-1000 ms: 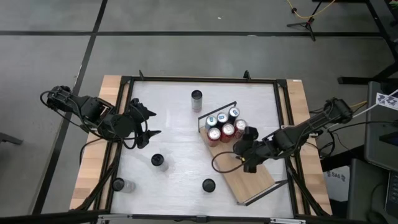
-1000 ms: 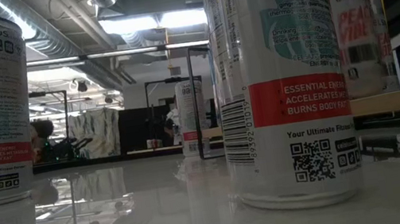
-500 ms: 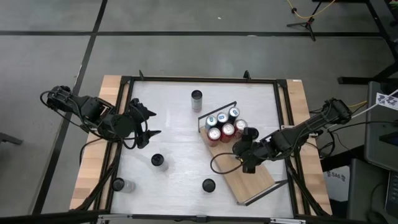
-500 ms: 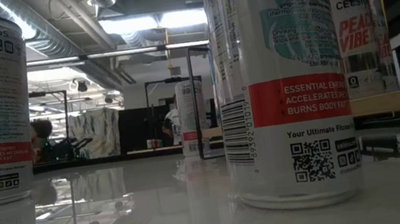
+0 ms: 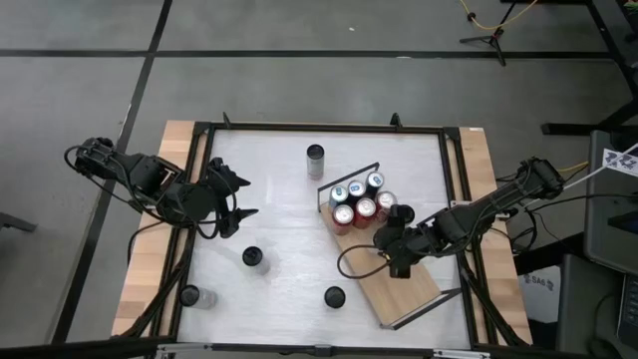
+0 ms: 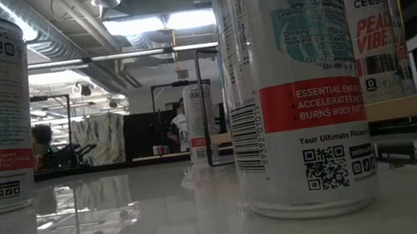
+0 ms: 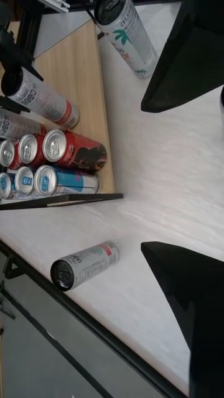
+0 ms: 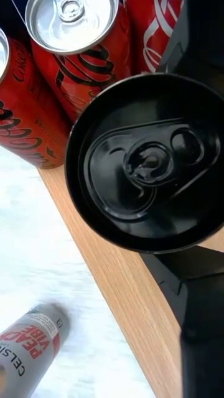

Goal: Place canned beverage on shelf
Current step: Put the white pink soda can on the shelf aligned with the other white pink soda can

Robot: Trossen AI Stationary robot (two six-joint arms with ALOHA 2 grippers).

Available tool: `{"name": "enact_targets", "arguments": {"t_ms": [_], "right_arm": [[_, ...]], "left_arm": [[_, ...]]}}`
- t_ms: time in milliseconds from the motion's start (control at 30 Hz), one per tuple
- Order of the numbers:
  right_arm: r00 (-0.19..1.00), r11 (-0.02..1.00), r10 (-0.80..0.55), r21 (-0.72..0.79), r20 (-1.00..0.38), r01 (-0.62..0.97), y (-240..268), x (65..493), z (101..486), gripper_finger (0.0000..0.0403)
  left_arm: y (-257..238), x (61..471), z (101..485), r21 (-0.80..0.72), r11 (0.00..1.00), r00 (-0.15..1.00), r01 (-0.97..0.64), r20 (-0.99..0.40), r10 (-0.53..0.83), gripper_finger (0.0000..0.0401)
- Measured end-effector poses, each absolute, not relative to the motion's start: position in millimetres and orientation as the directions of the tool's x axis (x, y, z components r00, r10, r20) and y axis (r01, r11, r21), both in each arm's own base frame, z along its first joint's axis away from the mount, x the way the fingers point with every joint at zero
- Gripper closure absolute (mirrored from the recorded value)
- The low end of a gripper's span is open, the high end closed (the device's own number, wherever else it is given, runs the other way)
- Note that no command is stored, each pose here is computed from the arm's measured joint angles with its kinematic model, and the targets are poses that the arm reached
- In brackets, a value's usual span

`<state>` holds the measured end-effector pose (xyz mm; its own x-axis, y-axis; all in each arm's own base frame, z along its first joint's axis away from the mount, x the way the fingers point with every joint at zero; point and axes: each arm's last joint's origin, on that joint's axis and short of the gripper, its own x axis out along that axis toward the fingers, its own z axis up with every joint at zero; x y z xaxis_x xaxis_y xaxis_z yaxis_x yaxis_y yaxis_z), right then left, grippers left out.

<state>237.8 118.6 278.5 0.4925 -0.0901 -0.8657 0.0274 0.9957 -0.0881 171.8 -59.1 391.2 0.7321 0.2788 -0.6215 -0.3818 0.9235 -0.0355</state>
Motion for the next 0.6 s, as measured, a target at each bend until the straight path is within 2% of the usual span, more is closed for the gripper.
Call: {"name": "enact_targets", "arguments": {"t_ms": [600], "right_arm": [[0.486,0.997,-0.069,-0.08,-0.871,-0.001,119.3,237.7,278.6,0.0118]], "left_arm": [[-59.1,171.8,391.2,-0.035,0.924,0.732,-0.382,-0.622,0.279,0.0051]]}}
